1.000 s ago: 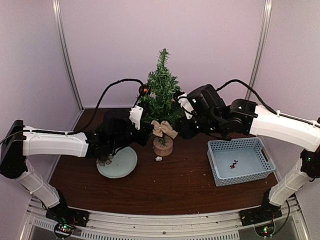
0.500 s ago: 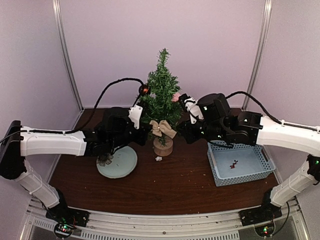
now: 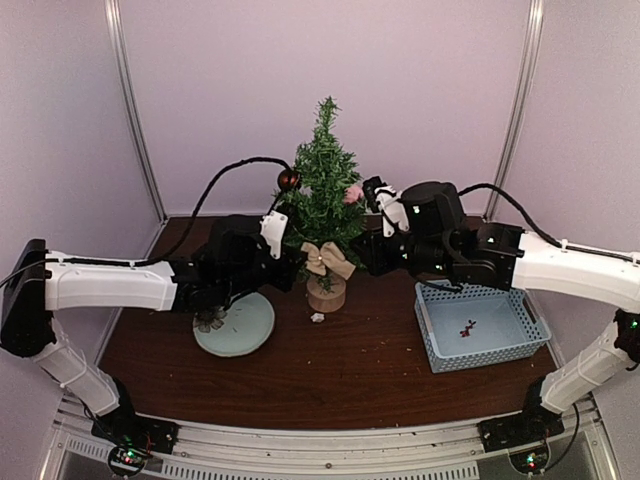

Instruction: Decorate the small christmas tree

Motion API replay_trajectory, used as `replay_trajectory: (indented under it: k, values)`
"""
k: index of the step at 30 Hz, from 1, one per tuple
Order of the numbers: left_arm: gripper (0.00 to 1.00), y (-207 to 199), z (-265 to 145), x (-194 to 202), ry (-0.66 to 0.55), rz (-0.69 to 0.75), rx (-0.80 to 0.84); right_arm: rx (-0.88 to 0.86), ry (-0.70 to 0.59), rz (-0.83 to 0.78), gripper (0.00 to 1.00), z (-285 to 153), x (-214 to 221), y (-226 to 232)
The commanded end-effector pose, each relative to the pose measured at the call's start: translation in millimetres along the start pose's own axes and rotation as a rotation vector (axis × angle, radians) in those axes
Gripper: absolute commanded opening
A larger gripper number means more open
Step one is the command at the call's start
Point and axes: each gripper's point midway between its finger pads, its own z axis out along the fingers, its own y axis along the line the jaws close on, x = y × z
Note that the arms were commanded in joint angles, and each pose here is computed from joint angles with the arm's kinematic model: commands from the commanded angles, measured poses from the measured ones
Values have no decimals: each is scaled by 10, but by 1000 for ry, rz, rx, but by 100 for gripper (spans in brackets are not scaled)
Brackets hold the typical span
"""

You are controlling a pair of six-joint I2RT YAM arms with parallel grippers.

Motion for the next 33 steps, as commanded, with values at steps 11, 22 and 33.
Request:
replay_trajectory:
  k: [11, 22, 33]
  values:
    - [48, 10, -410, -348, -212, -26, 39, -85, -16, 18, 10, -2, 67, 86]
    - [44, -76, -382, -341, -225, -14, 87, -173, 34, 23, 1, 247, 355, 236]
    - [21, -235, -820, -282, -298, 246, 99, -94, -13, 19, 0, 376, 246, 136]
